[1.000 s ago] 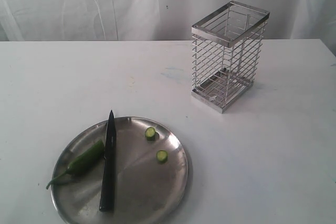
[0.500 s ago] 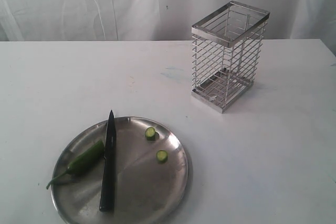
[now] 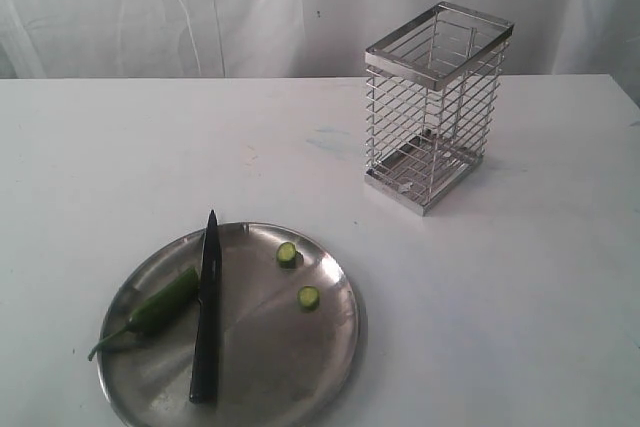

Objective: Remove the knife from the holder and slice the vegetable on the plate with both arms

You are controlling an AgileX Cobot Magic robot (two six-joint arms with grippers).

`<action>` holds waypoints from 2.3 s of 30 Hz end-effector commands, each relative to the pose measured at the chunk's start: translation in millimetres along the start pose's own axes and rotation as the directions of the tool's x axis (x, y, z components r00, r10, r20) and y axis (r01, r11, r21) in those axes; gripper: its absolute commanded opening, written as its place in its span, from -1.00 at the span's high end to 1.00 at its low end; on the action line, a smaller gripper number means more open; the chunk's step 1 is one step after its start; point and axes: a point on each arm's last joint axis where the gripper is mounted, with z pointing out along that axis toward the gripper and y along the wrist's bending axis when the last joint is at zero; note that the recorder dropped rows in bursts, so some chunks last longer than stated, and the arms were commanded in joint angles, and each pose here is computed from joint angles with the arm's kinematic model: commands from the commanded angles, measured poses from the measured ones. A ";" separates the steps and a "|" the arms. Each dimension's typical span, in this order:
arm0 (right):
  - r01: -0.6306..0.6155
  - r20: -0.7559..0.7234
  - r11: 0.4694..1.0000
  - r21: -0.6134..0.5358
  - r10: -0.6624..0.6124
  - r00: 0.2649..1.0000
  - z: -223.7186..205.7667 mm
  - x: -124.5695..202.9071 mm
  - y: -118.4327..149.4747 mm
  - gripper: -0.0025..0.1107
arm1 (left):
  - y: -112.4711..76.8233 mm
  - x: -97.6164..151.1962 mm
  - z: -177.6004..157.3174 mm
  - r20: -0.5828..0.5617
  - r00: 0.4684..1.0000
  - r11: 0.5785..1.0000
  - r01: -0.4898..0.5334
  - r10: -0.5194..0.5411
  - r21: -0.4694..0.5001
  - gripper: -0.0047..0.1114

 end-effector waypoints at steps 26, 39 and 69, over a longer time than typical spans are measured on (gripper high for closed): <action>0.477 -0.107 0.870 -0.122 -0.490 0.865 5.4 10.2 5.9 0.96 | -1.9 -3.2 0.1 0.031 0.960 0.960 0.280 -0.280 -0.008 0.92; 0.507 0.044 0.831 -0.228 -0.512 0.858 -2.1 6.4 14.6 0.96 | -2.6 -3.3 0.1 0.029 0.993 0.994 0.113 -0.113 -0.005 0.92; 0.399 -0.034 0.910 -0.113 -0.405 0.914 -0.2 6.0 2.6 0.96 | -2.6 -3.4 0.1 0.031 0.993 0.994 0.113 -0.113 -0.006 0.92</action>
